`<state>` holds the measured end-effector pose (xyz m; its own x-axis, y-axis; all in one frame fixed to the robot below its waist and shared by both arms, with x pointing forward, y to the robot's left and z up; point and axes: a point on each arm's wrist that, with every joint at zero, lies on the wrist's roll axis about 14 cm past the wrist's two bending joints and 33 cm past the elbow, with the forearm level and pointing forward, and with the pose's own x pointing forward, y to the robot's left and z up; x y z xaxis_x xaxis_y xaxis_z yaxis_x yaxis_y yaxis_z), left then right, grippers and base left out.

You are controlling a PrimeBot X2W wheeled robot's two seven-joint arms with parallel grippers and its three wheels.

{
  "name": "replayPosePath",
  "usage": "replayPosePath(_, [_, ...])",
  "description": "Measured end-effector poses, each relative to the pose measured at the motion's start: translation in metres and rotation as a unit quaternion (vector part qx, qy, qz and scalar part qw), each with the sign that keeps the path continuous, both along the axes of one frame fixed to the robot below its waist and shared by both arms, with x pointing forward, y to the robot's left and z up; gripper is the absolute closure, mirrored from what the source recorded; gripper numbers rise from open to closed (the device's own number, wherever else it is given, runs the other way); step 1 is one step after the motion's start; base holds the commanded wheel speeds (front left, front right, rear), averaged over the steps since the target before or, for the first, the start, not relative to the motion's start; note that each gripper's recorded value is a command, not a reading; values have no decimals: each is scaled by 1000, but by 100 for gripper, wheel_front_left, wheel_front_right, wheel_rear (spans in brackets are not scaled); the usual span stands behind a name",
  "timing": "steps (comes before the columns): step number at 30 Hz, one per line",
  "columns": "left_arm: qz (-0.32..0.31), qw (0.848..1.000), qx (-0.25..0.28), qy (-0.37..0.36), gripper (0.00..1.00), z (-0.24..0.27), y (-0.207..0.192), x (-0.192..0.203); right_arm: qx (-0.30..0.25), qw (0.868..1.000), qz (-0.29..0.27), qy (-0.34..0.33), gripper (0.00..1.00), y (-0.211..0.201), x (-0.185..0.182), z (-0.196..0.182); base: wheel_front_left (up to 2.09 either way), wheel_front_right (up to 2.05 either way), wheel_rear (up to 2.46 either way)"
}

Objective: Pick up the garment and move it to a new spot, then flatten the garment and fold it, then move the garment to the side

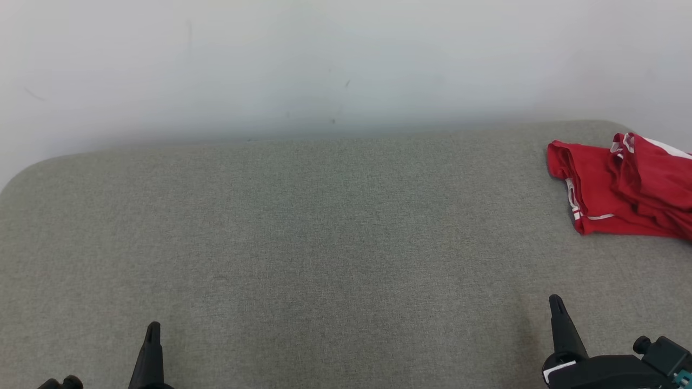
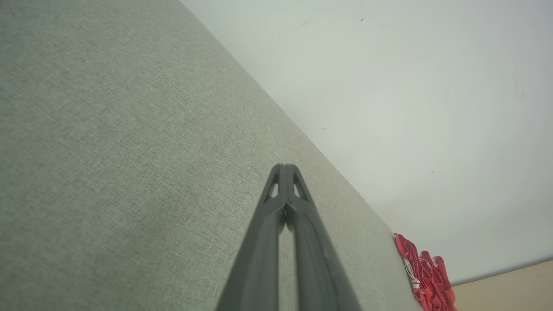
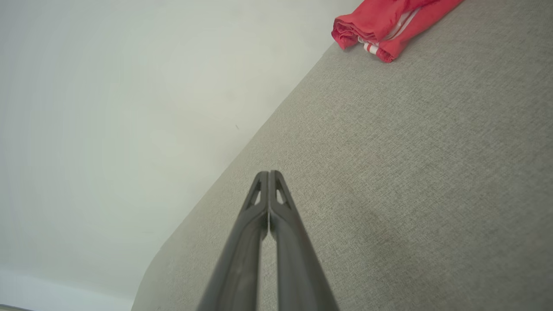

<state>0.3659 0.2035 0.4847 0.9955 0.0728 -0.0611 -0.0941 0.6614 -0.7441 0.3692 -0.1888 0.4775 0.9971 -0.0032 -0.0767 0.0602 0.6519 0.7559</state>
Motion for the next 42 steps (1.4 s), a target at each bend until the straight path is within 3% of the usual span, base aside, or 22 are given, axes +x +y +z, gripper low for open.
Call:
replayPosePath(21, [-3, 993, -121, -5, 100, 3, -1, 8, 114, 993, -12, -2, 100, -5, 6, 6, 0, 0, 0])
replayPosePath(42, [-7, 976, -218, -12, 100, 7, -2, 13, 209, 978, -16, -11, 100, -8, 12, 14, 0, 0, 0])
